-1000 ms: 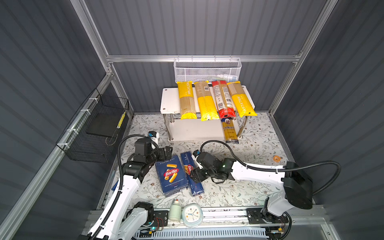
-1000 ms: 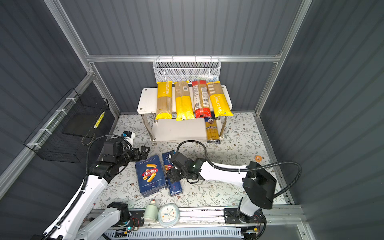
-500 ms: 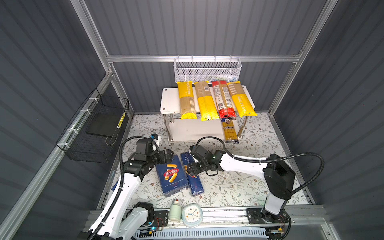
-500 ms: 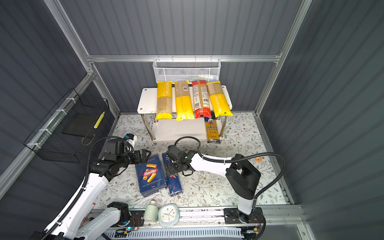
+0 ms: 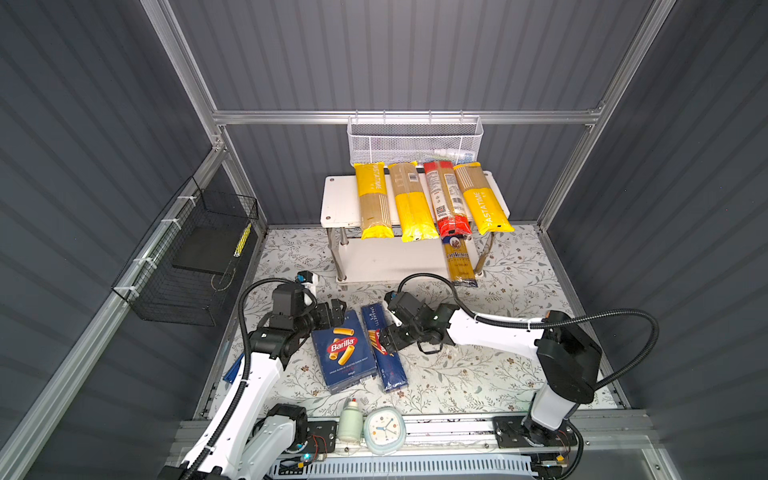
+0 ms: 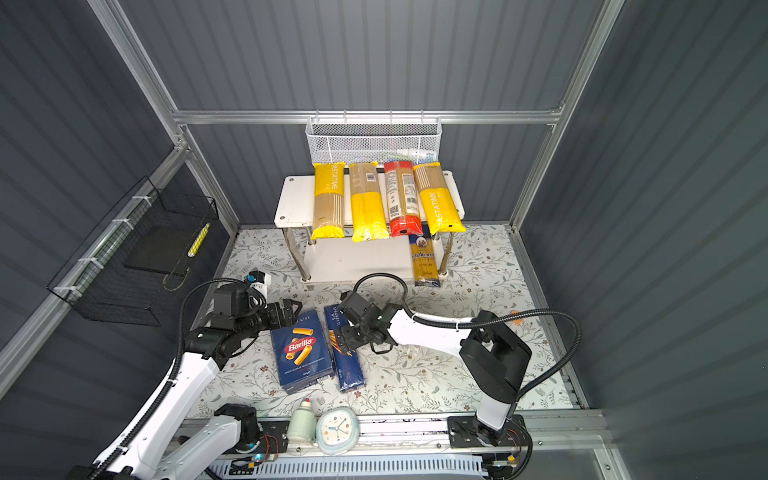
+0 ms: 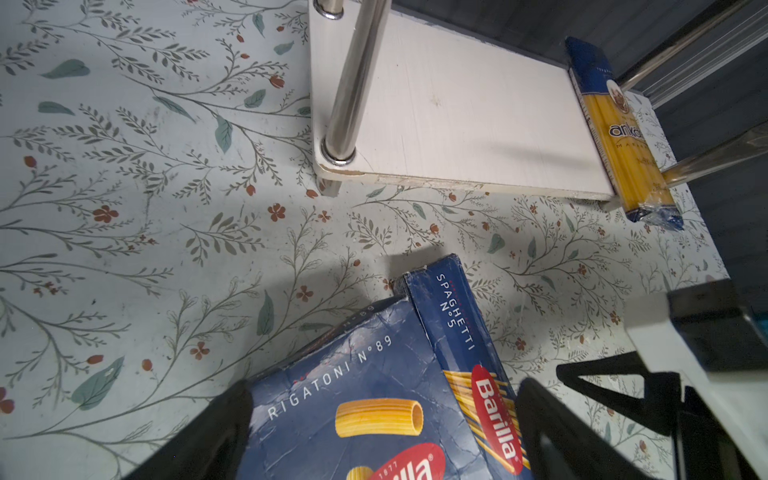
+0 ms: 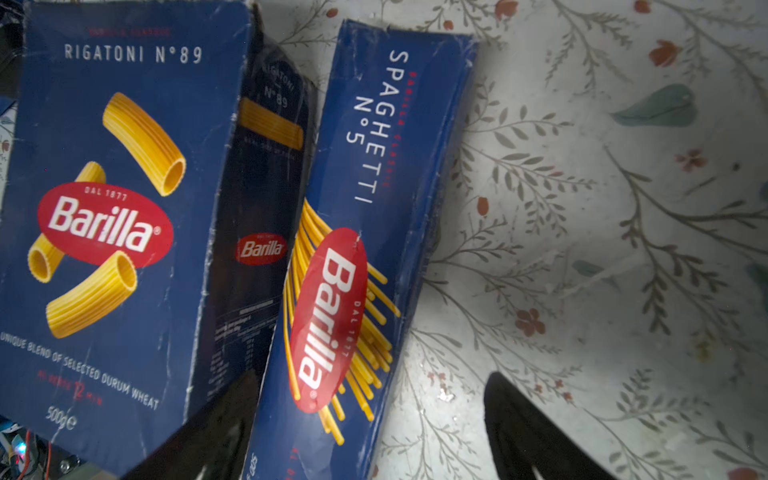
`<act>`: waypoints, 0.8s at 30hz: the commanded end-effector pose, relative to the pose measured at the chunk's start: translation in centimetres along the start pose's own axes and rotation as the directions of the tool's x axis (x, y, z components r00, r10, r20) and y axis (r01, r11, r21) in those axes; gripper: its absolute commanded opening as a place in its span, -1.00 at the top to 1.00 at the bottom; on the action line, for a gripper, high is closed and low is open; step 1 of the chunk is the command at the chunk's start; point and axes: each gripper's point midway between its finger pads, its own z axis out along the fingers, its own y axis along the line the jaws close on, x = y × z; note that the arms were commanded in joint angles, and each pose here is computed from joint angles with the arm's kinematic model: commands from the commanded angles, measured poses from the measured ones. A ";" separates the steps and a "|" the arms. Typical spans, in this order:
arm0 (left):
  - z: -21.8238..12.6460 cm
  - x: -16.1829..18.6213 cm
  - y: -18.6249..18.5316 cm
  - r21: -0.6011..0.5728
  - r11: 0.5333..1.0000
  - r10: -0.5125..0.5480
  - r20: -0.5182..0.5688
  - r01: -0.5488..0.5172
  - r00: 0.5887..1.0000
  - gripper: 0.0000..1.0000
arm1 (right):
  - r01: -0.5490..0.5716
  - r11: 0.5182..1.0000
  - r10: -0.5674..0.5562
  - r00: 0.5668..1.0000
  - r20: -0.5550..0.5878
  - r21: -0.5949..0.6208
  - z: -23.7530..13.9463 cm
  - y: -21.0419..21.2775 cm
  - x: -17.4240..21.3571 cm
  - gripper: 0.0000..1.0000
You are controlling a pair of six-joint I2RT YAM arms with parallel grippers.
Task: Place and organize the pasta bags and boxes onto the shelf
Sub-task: 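Lower the right gripper over the Barilla Spaghetti N°5 box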
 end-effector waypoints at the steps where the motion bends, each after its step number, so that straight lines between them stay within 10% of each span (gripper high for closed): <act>1: 0.1 0.0 0.7 -0.030 0.999 -0.012 0.011 0.013 1.000 -0.98 | 0.016 1.000 -0.016 1.000 -0.010 0.005 0.9 0.0 -0.1 -0.72; 24: 1.3 0.0 0.6 -0.001 1.000 0.023 0.048 -0.023 0.999 -0.99 | 0.055 0.994 -0.048 0.996 -0.074 0.098 3.6 -0.4 0.7 -0.74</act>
